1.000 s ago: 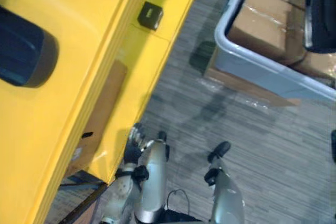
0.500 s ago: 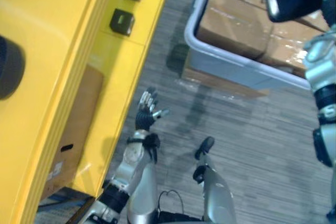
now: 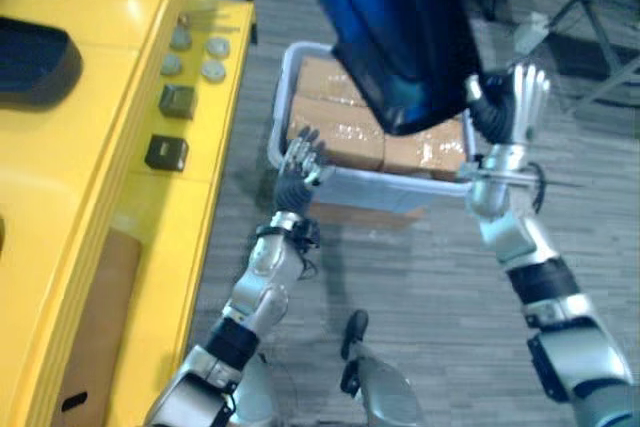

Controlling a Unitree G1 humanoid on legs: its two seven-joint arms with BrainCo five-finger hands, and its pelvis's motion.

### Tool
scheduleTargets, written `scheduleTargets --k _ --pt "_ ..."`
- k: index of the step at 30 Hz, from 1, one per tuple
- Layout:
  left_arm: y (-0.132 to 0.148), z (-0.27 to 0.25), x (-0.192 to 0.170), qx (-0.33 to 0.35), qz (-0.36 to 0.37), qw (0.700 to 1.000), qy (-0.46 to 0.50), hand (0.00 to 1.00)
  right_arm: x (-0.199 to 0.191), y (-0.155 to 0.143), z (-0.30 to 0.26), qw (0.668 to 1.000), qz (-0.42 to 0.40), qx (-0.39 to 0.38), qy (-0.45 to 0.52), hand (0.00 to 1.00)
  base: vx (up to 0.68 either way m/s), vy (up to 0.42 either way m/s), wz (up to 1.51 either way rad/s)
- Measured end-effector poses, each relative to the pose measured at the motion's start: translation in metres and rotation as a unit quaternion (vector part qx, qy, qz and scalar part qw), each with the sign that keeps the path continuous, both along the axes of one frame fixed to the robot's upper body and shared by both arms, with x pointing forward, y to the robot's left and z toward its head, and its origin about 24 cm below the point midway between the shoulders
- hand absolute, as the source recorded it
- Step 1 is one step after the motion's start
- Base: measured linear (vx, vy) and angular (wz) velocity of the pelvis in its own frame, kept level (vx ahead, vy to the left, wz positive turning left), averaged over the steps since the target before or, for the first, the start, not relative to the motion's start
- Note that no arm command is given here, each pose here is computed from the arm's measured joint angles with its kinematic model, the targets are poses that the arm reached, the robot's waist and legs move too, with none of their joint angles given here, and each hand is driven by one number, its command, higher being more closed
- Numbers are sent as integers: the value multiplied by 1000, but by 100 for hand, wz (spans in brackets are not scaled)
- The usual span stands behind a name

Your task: Walk over and take plastic housings, then place them on the shelf

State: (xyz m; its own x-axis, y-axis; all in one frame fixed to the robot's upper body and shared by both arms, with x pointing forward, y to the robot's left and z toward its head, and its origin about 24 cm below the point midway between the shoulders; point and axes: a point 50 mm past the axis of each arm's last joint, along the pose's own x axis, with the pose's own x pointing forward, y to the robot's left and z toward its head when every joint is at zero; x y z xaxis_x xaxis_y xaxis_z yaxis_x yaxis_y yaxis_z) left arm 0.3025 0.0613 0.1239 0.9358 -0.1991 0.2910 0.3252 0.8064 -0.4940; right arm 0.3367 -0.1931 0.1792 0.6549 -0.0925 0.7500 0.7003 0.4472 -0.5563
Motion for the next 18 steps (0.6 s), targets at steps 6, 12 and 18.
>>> scheduleTargets --k 6,12,18 --pt "-11 12 -10 -31 -28 999 -30 0 -1 11 -12 1000 15 -9 20 100 0 14 0" --pt "-12 11 -11 11 -6 999 -35 0 -2 15 -16 1000 21 -3 24 100 -25 32 4" --pt "-11 -1 -12 75 33 997 -10 0 -3 22 -24 999 32 -6 36 100 5 10 2"
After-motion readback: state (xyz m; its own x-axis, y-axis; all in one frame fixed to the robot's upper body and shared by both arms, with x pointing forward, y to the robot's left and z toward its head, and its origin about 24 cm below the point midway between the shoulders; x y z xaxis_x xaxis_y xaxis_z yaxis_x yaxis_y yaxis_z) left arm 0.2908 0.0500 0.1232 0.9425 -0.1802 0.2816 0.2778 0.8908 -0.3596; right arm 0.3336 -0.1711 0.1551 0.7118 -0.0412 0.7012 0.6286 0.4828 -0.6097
